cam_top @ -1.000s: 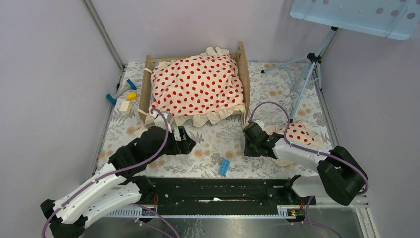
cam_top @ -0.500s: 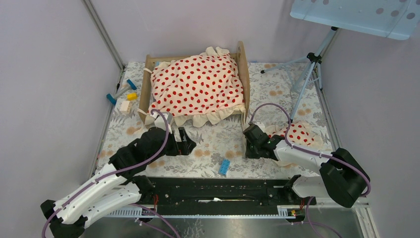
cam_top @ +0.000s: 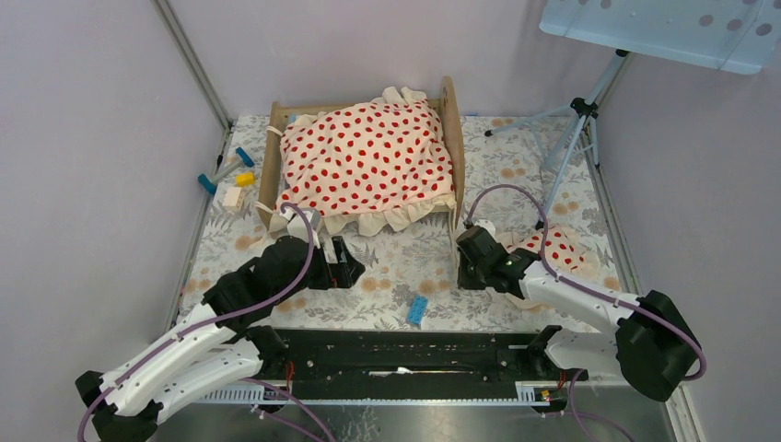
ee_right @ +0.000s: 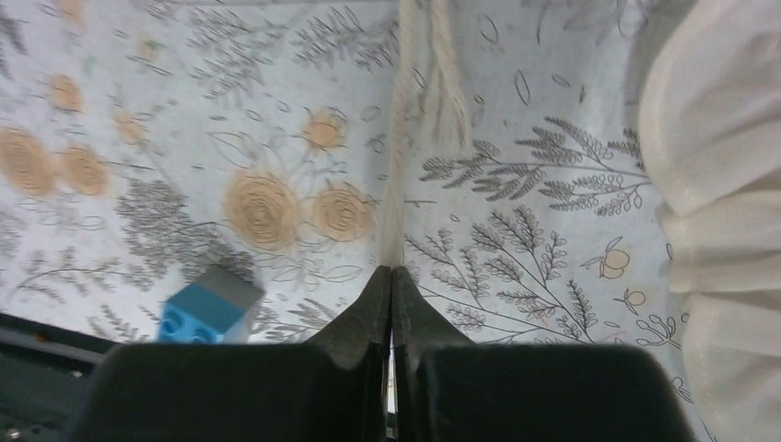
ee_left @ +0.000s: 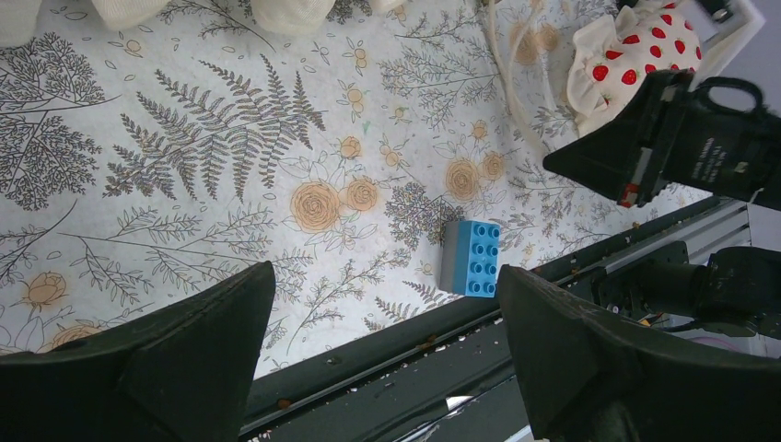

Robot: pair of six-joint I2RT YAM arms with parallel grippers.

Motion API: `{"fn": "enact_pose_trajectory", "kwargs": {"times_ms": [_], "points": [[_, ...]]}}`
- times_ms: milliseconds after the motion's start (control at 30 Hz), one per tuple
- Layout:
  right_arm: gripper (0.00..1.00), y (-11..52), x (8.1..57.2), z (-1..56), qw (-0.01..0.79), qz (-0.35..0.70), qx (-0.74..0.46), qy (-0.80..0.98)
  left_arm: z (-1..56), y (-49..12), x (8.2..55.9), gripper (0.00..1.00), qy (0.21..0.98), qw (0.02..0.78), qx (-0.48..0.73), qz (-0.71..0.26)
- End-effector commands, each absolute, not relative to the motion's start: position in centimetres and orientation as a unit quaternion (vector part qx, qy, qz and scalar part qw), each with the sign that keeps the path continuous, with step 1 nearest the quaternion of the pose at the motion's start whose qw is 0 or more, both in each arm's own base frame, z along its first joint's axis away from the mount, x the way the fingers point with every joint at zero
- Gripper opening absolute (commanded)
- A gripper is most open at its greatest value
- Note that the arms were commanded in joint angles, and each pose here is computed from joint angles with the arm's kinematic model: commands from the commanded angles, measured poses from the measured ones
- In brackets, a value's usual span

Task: Set up the pet bed
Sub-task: Tie the ropes to the bed frame.

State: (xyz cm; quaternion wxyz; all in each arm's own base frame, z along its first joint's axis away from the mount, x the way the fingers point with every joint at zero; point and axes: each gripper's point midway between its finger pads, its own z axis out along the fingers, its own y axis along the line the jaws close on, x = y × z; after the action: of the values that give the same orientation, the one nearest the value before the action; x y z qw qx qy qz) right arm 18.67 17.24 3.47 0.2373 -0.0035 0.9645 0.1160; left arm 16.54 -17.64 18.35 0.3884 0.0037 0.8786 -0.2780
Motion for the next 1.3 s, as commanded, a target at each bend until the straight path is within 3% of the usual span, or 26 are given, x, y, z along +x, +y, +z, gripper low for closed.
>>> {"fn": "enact_pose_trajectory", "kwargs": {"times_ms": [0,300,600,1267], "points": [[0.01,18.4,20.2,7.1,0.273,0.13,-0.022,0.953,19.6,-18.0,17.1,0.99,0.865,0.406,-0.004,-0.296],[0.01,18.4,21.2,9.4,0.287,0.115,-0.027,0.951,19.4,-17.5,16.9,0.99,0.865,0.411,-0.004,-0.289],[0.03,14.9,23.2,8.9,0.309,0.014,-0.031,0.95,19.3,-17.5,17.1,0.99,0.865,0.411,-0.005,-0.287],[0.02,12.4,25.7,8.8,0.311,-0.012,0.007,0.95,19.5,-17.5,17.1,0.99,0.864,0.412,-0.009,-0.288]]}}
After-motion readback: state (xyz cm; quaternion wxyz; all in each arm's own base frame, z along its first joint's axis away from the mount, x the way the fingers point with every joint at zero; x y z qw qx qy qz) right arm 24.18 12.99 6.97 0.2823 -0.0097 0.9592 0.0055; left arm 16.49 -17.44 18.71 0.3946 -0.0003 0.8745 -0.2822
